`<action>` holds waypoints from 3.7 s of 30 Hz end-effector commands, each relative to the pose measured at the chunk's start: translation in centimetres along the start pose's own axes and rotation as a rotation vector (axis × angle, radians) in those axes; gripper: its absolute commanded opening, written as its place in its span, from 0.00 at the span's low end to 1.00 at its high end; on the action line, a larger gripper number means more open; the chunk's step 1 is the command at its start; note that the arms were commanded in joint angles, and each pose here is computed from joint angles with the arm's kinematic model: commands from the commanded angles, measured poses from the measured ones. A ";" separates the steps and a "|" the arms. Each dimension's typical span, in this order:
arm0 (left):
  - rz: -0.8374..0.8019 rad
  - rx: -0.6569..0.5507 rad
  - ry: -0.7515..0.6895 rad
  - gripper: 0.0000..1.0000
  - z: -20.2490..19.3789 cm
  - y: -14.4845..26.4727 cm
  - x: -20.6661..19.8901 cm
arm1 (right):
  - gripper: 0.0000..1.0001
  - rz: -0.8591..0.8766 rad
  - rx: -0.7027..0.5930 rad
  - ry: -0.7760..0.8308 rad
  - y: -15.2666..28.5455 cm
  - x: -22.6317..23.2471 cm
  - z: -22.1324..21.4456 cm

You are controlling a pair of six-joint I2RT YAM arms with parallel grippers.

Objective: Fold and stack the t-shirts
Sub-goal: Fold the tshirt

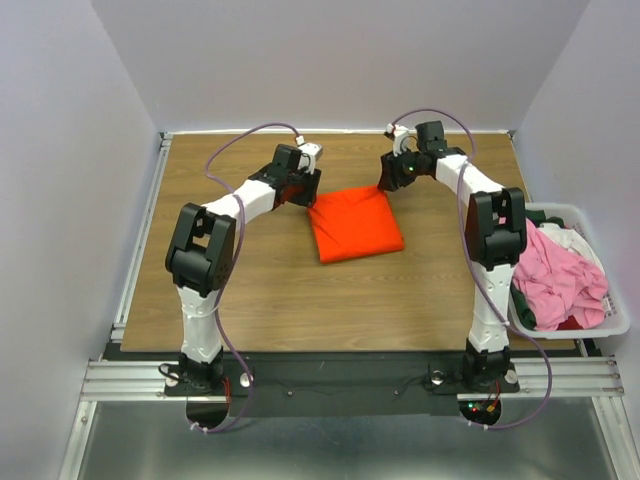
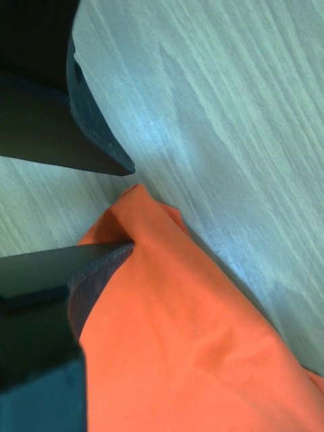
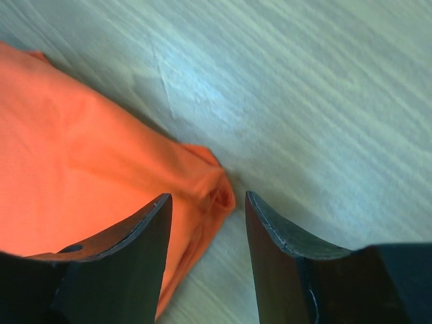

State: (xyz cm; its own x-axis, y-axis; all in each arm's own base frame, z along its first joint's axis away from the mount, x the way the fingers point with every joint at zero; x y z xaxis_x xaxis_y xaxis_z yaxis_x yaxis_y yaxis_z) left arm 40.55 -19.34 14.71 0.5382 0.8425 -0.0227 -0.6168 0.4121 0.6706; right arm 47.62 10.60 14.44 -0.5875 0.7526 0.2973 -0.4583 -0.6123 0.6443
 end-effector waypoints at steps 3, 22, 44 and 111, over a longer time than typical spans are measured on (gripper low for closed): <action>-0.006 -0.020 -0.022 0.42 1.4 -0.3 0.5 | 0.51 0.076 -0.083 0.045 -0.3 -0.1 2.5; -0.022 -0.049 -0.055 0.04 2.9 1.0 0.5 | 0.01 0.111 -0.094 0.030 0.3 0.6 2.7; -0.082 -0.113 -0.074 0.01 4.5 2.2 -0.1 | 0.01 -0.045 -0.109 0.022 3.5 1.5 3.2; -0.348 -0.243 0.473 0.33 0.7 -1.7 3.8 | 0.65 0.263 -0.302 -0.501 0.2 0.4 3.2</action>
State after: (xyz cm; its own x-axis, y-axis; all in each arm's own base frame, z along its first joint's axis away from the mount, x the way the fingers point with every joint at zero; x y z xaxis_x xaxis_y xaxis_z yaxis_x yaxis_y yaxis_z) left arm 44.40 -18.25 9.16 0.3981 0.6662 -0.6306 -0.5246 0.7293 0.4391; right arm 49.65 12.72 10.31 -0.2450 0.5453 0.8016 -0.4800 -0.7866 0.3884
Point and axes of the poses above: each gripper's point midway between its finger pads, its own y axis back along the fingers, its own x axis along the line the jaws close on, z = x × y, the point moved 10 cm from there along y, back along the fingers, and after that the axes turned 7 degrees about -y, right-handed, at the moved point
